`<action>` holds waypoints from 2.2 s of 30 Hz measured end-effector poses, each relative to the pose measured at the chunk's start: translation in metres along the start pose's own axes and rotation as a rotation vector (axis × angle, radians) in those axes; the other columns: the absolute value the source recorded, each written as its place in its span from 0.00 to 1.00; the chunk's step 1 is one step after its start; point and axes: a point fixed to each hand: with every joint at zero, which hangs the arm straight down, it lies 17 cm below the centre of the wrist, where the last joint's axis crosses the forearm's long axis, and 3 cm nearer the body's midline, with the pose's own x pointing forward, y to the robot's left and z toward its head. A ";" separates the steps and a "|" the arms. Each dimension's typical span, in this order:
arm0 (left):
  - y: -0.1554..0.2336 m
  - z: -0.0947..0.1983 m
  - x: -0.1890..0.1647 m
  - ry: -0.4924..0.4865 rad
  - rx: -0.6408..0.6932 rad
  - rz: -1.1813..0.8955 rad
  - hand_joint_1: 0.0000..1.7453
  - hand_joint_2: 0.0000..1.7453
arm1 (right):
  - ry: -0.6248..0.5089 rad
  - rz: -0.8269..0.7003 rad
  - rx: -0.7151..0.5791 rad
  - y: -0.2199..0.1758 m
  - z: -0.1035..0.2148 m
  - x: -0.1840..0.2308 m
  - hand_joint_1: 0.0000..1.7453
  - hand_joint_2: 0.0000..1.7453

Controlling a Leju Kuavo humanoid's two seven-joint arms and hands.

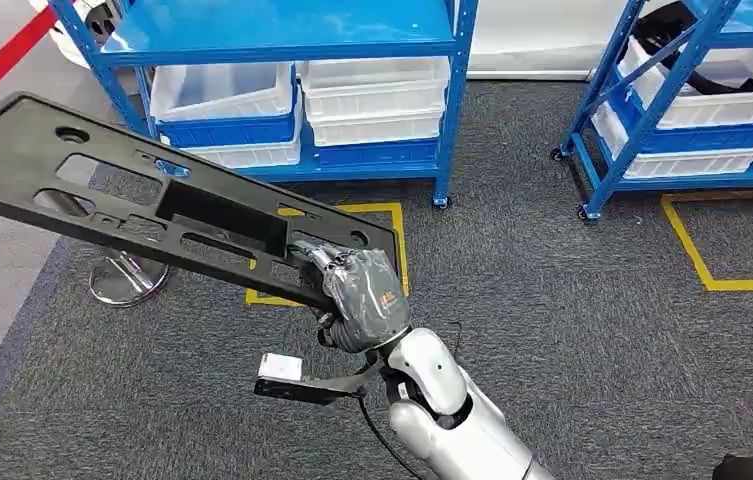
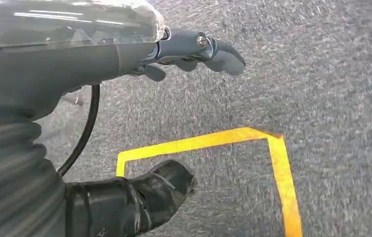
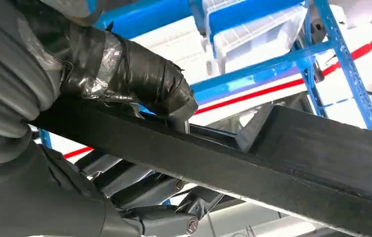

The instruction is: Take the parts from the cabinet and place them on the table.

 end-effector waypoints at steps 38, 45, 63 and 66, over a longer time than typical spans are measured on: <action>0.002 0.000 -0.002 0.005 0.009 0.003 0.00 1.00 | 0.079 -0.071 -0.112 -0.017 0.029 -0.009 1.00 1.00; -0.001 0.001 0.000 0.001 0.005 -0.002 0.00 1.00 | 0.101 -0.066 -0.124 -0.020 0.036 -0.017 1.00 1.00; -0.002 0.003 -0.004 0.015 0.014 0.013 0.00 1.00 | 0.143 -0.128 -0.240 -0.032 0.078 0.005 1.00 1.00; -0.002 0.003 -0.005 0.018 0.015 0.016 0.00 1.00 | 0.146 -0.135 -0.245 -0.033 0.081 0.008 1.00 1.00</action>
